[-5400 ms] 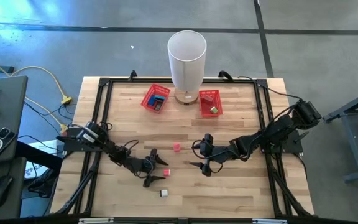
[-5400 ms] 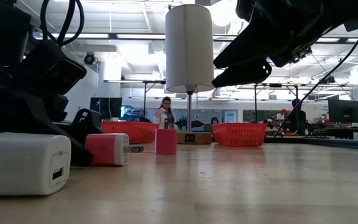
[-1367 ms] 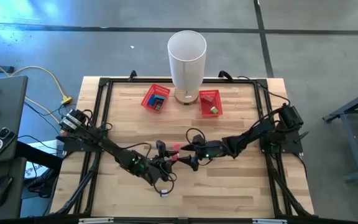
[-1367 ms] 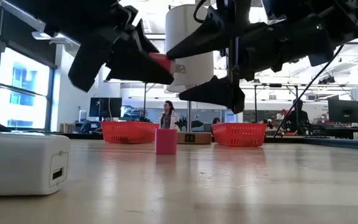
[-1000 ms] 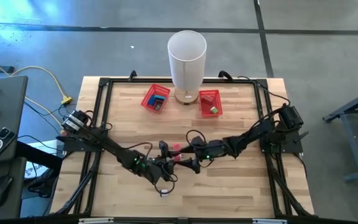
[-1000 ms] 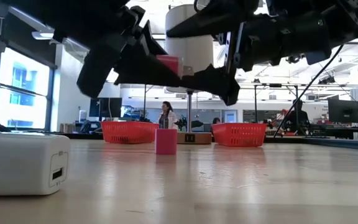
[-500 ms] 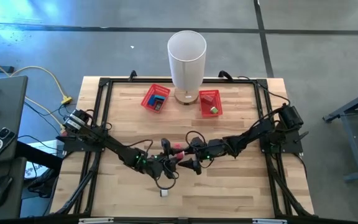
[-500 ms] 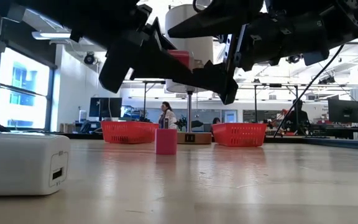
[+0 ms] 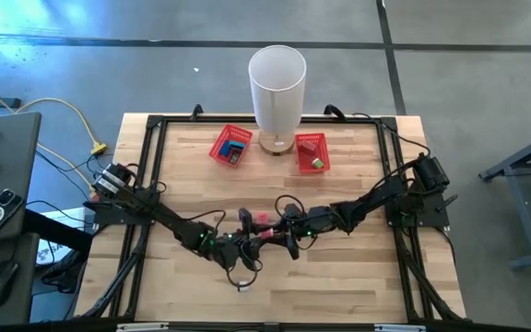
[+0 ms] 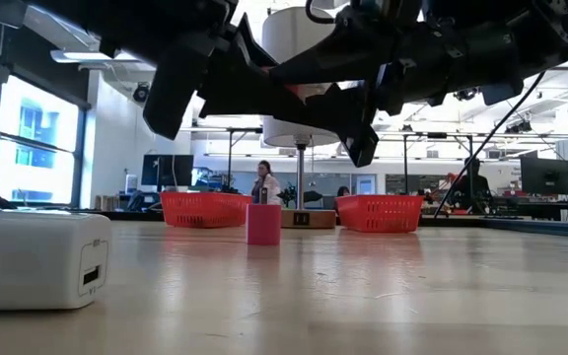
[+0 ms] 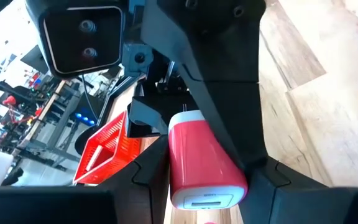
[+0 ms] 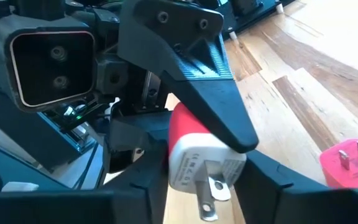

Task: Sort adapters and digital timers
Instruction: Put the red charger adapter into the right red bin

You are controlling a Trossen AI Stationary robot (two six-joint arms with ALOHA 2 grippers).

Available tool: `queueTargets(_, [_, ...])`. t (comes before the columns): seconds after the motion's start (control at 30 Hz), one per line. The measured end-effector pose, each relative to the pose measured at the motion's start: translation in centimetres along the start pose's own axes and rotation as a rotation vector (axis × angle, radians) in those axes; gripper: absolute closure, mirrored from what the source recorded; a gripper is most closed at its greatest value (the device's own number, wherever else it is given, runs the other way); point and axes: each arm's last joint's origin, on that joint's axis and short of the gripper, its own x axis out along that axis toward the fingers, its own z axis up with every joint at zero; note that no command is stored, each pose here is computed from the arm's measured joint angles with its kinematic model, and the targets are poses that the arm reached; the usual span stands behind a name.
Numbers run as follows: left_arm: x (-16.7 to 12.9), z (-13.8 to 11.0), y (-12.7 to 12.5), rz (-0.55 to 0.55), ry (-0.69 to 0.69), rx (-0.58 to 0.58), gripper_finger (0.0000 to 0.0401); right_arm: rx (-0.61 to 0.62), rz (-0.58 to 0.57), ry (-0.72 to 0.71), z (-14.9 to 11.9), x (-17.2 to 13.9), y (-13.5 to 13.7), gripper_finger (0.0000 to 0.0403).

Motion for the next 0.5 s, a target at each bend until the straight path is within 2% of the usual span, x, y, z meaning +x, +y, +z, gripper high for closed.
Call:
queueTargets(0.07, [-0.13, 0.04, -0.11, 0.000, -0.001, 0.003, 0.0271, -0.002, 0.003, 0.001, 0.00, 0.00, 0.01, 0.0277])
queueTargets(0.5, [-0.22, 0.08, -0.27, -0.028, -0.011, -0.016, 0.0265, -0.013, 0.014, 0.009, -0.04, 0.00, 0.07, 0.0278])
